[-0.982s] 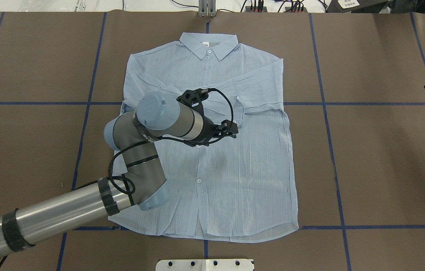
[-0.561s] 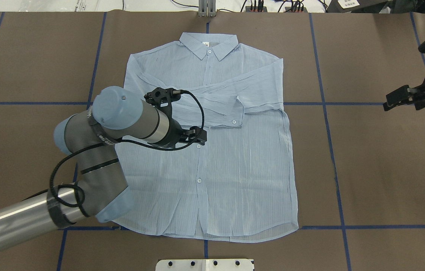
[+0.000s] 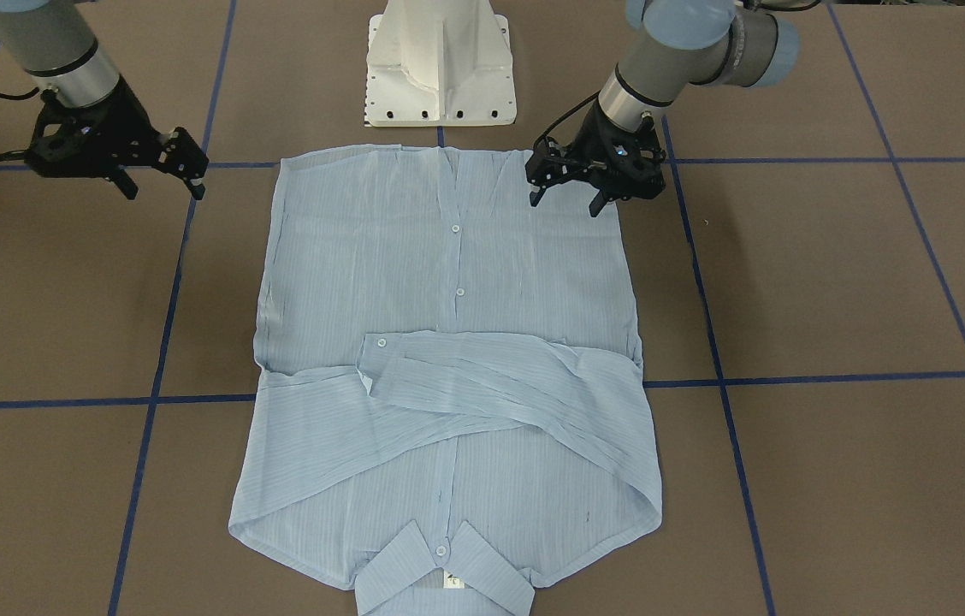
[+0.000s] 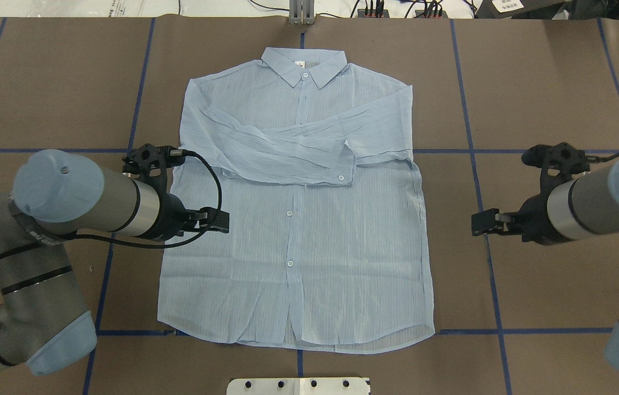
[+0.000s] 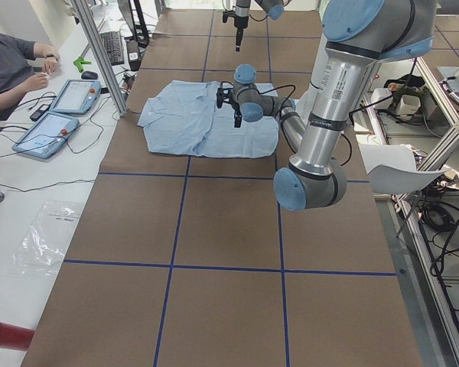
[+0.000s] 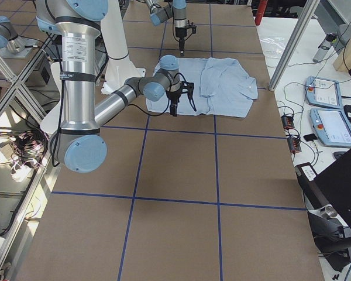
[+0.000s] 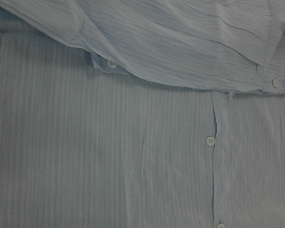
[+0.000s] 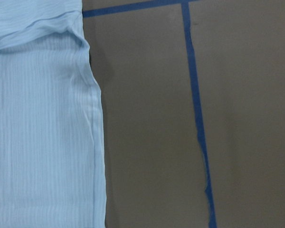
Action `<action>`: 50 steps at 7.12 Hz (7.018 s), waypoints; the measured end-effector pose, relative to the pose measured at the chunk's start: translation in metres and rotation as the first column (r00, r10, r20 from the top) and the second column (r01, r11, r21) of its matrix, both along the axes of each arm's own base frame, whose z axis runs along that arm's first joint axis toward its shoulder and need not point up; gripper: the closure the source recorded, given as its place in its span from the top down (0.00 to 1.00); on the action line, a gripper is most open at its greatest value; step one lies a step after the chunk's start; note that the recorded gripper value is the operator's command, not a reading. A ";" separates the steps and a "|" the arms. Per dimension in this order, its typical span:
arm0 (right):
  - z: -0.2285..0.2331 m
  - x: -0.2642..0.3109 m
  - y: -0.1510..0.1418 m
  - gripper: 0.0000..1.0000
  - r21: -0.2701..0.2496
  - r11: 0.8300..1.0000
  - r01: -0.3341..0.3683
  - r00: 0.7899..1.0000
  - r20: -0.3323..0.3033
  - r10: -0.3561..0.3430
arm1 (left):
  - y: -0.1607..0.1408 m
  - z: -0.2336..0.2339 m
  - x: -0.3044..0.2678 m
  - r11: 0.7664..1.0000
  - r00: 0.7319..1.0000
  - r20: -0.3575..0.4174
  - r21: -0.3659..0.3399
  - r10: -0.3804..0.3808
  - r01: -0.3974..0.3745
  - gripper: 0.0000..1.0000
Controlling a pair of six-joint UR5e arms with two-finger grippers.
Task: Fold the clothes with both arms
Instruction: 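Release the sleeve with the left gripper while the right gripper moves toward the hem, then lower both grippers to the hem corners nearest the robot and grasp, then lift the hem with both grippers and fold it toward the collar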
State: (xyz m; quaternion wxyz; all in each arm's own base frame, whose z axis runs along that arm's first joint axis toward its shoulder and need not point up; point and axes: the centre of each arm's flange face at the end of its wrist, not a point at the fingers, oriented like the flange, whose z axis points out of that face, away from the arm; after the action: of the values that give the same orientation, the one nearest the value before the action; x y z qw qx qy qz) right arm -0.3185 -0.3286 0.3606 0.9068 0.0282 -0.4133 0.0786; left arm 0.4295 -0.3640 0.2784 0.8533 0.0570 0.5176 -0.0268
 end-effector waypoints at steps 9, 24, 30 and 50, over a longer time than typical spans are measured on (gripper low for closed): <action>-0.009 -0.062 0.080 1.00 -0.014 1.000 -0.022 1.000 -0.012 0.022 | 0.114 0.089 0.047 0.992 0.984 0.176 -0.123 -0.006 0.028 0.74; 0.034 -0.103 0.147 0.62 -0.004 0.991 -0.133 0.990 0.055 0.133 | 0.120 0.054 0.029 0.991 0.991 0.131 -0.131 -0.019 0.037 0.00; 0.035 -0.134 0.173 0.48 0.075 0.981 -0.177 0.983 0.069 0.172 | 0.121 0.045 0.022 0.991 0.993 0.113 -0.124 -0.033 0.047 0.00; -0.170 0.000 0.109 0.00 -0.053 0.988 -0.144 0.988 0.042 0.146 | 0.113 -0.053 -0.075 0.976 0.998 -0.057 -0.212 0.031 -0.042 0.00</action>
State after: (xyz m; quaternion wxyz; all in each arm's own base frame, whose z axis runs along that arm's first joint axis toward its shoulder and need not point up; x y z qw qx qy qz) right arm -0.3183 -0.2192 0.1901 0.8893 0.0337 -0.4288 0.1552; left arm 0.3549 -0.2510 0.2251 0.8406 -0.0450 0.5354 -0.0681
